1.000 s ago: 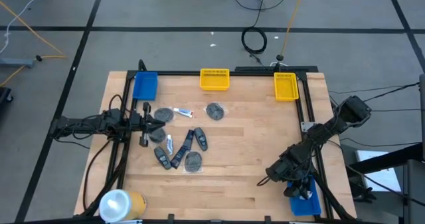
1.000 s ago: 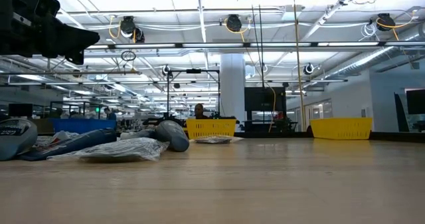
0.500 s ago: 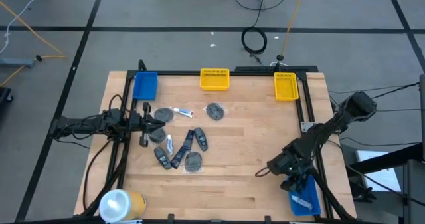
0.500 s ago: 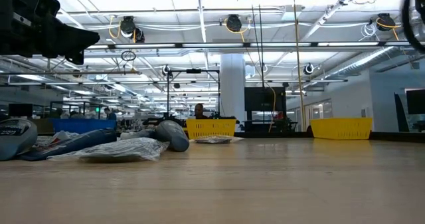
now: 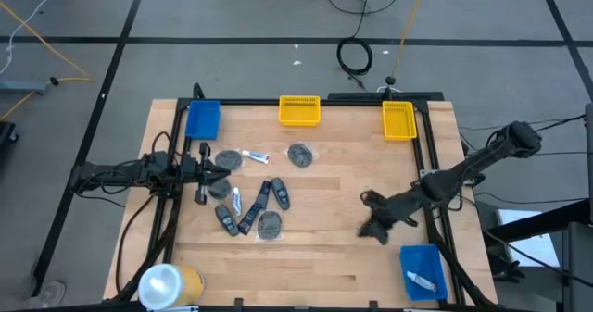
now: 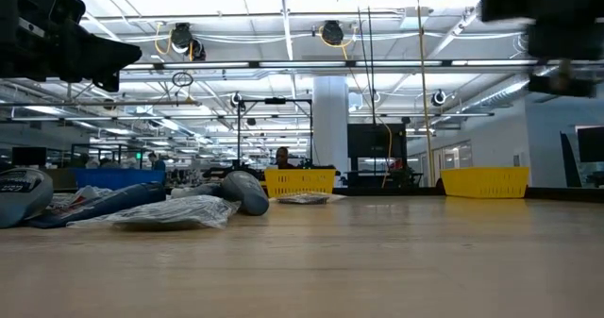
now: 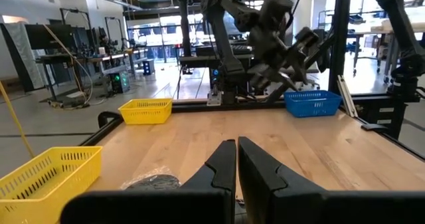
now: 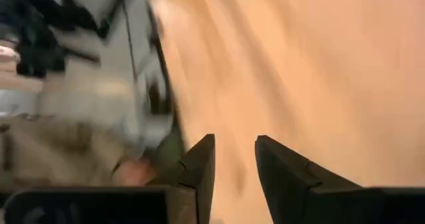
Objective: Pick & Place Travel size toiletries
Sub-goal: Put the hairbrush into the left yellow bin
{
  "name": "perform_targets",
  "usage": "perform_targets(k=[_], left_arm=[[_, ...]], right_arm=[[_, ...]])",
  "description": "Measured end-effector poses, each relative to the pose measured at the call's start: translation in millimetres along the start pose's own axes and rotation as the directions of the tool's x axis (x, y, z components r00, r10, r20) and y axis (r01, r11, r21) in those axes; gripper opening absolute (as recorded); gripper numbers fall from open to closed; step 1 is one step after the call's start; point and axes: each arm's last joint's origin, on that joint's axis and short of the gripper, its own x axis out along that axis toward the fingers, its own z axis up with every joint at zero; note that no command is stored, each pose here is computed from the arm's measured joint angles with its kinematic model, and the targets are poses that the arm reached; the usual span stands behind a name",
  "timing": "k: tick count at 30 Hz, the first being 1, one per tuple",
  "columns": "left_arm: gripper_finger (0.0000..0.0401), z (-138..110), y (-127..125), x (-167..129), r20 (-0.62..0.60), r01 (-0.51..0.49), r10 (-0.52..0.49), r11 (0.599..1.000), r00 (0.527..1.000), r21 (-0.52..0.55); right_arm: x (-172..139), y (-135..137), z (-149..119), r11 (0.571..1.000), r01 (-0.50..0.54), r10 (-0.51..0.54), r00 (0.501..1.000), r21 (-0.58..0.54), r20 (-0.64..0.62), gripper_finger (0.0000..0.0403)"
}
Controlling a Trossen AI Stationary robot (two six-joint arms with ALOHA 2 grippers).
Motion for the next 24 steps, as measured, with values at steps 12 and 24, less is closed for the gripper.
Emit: perform_targets(k=[12,24], left_arm=[[0.0019,0,0,0,0.000,0.000,0.000,1.000,1.000,0.000],[0.0019,0,0,0,0.001,0.000,0.000,1.000,1.000,0.000]], right_arm=[[52,-50,71,0.758,0.404,-0.162,0.877,-0.512,0.451,0.0112],[90,-120,131,0.592,0.471,-0.327,0.882,-0.654,0.338,0.0235]])
